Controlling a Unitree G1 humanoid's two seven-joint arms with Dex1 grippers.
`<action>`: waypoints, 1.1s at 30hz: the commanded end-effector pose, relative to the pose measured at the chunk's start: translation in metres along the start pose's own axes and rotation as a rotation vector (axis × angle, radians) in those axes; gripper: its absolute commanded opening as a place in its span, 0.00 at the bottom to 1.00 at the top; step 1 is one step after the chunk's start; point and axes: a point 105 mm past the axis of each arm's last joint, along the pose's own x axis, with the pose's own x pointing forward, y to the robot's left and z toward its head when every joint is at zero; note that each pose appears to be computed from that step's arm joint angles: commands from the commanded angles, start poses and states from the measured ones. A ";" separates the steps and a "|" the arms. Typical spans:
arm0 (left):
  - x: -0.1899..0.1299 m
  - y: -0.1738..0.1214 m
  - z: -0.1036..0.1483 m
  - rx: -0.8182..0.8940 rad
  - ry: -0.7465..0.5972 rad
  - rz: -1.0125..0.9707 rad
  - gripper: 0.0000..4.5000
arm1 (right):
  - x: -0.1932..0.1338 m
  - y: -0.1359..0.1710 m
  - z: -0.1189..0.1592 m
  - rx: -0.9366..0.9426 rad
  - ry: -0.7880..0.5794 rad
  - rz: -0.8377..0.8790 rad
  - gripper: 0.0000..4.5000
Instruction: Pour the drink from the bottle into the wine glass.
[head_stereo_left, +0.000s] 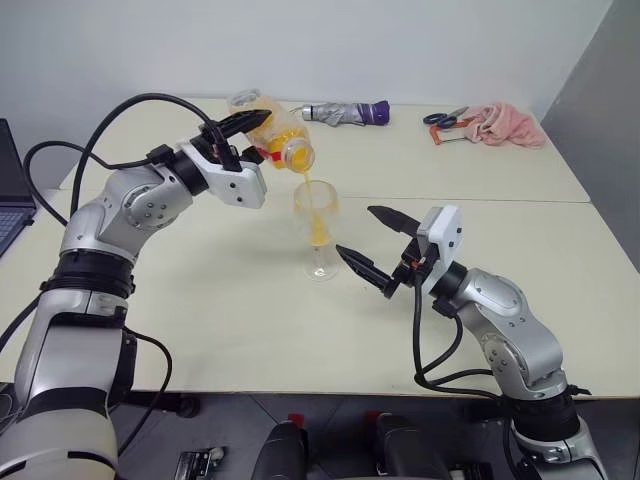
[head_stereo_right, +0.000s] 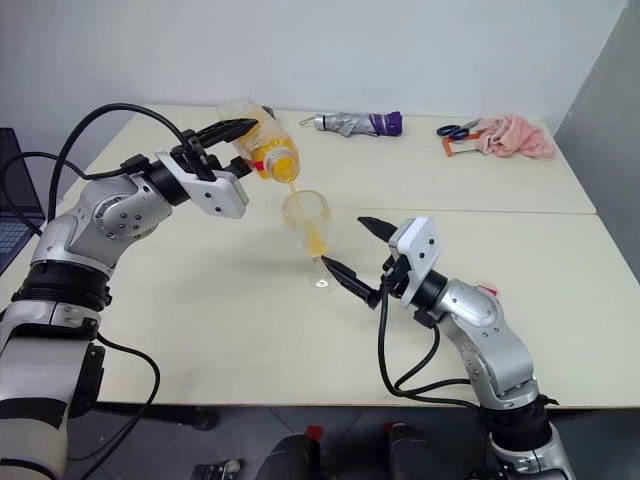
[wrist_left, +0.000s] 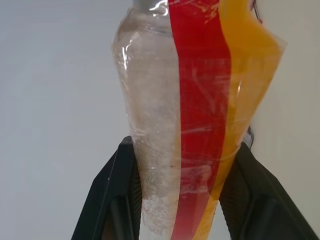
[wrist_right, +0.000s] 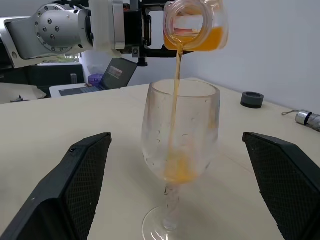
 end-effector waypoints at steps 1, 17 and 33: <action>0.001 0.023 0.002 0.052 -0.017 0.061 0.37 | 0.000 0.003 0.007 -0.020 -0.031 0.001 1.00; 0.003 0.024 0.001 0.076 -0.024 0.063 0.37 | -0.001 0.014 -0.001 -0.035 -0.052 0.032 1.00; 0.003 0.028 0.001 0.100 -0.029 0.070 0.37 | 0.000 0.018 -0.004 -0.022 -0.043 0.036 1.00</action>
